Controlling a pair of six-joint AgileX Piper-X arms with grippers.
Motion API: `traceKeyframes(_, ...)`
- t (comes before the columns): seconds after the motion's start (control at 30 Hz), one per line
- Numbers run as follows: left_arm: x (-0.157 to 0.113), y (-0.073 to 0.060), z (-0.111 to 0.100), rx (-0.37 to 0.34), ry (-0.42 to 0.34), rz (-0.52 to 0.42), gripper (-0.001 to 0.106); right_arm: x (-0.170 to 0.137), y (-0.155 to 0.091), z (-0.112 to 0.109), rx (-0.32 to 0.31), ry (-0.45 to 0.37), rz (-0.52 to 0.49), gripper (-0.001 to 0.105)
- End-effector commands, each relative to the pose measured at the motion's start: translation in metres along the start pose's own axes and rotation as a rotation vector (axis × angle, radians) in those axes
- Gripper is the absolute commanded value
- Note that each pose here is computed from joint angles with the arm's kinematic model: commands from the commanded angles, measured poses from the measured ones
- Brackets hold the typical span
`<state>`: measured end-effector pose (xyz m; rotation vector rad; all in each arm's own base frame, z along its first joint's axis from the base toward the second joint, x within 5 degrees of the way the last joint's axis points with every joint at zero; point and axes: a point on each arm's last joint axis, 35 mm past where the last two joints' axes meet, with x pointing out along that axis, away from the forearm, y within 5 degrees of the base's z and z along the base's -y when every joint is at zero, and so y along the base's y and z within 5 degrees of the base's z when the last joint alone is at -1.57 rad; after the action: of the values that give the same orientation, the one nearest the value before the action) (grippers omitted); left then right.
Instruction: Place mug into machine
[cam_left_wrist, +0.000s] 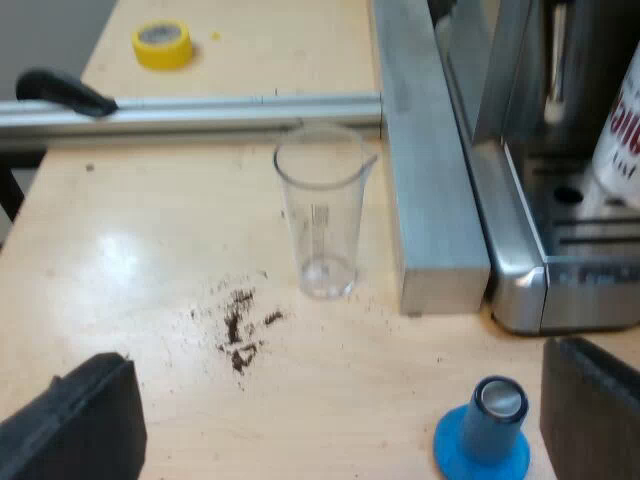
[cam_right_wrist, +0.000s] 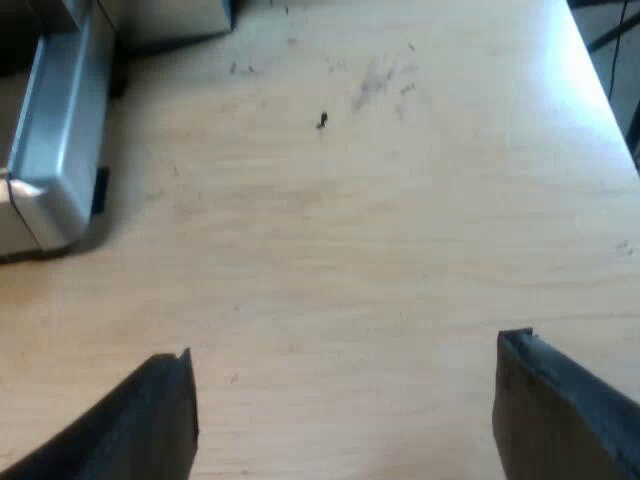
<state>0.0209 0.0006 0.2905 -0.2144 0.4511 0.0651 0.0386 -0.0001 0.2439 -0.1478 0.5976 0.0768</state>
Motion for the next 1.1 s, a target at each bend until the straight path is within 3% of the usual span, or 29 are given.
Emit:
traceKeyframes(0.03, 0.0024, -0.0001, 0.0034, 0.0, -0.014, 0.017, 0.081, 0.0005, -0.0008, 0.0039, -0.007, -0.026, -0.001, 0.064)
traceKeyframes(1.1, 0.0088, -0.0003, 0.0035, 0.026, -0.041, 0.011, 0.081, 0.0004, -0.001, 0.0039, -0.007, -0.025, -0.006, 0.064)
